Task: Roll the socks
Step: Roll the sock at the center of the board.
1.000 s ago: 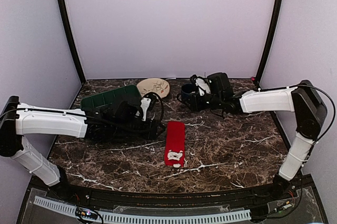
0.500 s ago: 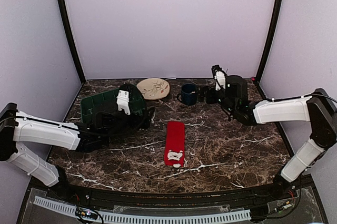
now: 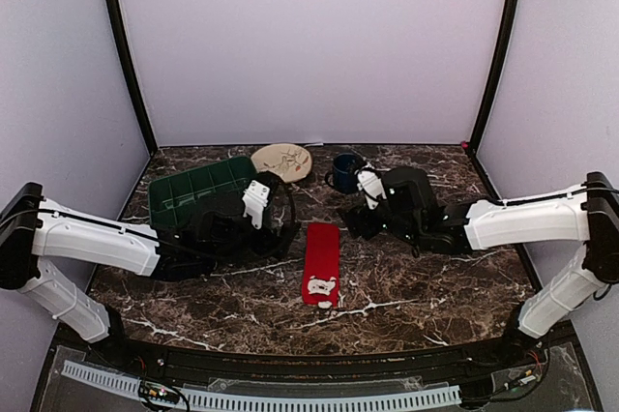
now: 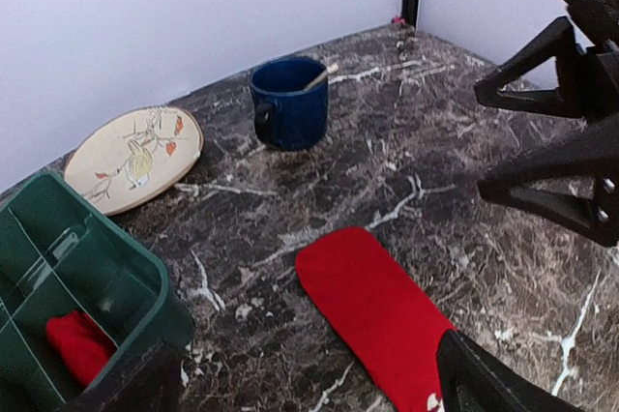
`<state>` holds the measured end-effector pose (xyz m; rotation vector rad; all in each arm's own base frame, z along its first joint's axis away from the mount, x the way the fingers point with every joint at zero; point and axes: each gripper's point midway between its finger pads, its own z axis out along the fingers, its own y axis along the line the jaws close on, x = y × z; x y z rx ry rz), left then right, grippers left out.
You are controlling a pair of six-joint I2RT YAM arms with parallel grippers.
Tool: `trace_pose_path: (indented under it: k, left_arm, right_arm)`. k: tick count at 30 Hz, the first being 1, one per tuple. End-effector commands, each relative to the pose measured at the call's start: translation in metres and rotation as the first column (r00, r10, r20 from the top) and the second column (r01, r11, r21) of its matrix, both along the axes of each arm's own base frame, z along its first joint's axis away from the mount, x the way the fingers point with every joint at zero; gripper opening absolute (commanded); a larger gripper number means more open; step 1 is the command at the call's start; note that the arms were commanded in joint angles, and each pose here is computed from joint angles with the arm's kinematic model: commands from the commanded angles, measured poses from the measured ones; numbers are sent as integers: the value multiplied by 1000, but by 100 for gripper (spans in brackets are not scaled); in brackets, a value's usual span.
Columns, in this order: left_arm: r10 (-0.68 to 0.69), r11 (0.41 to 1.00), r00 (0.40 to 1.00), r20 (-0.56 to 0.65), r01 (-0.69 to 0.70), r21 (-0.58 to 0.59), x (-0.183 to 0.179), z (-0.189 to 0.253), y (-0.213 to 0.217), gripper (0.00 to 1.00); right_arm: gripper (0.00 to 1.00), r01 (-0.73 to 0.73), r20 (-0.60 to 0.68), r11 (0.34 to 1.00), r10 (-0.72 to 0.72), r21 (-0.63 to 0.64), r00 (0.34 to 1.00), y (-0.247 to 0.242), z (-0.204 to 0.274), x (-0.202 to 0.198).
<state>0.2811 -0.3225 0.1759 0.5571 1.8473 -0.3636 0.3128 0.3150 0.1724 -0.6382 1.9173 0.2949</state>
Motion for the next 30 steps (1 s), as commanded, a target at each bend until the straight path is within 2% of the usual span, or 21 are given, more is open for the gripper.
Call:
trace_pose_path:
  k: [1, 5, 11, 16, 21, 30]
  left_arm:
    - [-43, 996, 997, -69, 49, 76, -11, -22, -3, 91]
    - [-118, 989, 986, -118, 128, 79, -20, -30, -15, 90]
    - [-191, 978, 955, -226, 206, 43, -29, -41, -36, 85]
    - [-242, 970, 892, -383, 236, -65, -26, -52, -49, 71]
    - [-284, 959, 798, -531, 241, -150, -19, -68, -54, 47]
    - [-369, 927, 652, -663, 313, -208, -23, -85, -74, 32]
  right_arm:
    - [74, -86, -85, 977, 71, -195, 994, 6, -32, -54]
    - [69, -166, -122, 954, 139, -251, 983, 17, -46, -96]
    - [66, -253, -184, 931, 209, -263, 960, 22, -57, -132]
    - [63, -320, -221, 911, 267, -259, 938, 26, -68, -152]
    - [63, -368, -235, 886, 309, -280, 922, 30, -80, -161]
    - [63, -455, -258, 836, 388, -306, 885, 46, -96, -169]
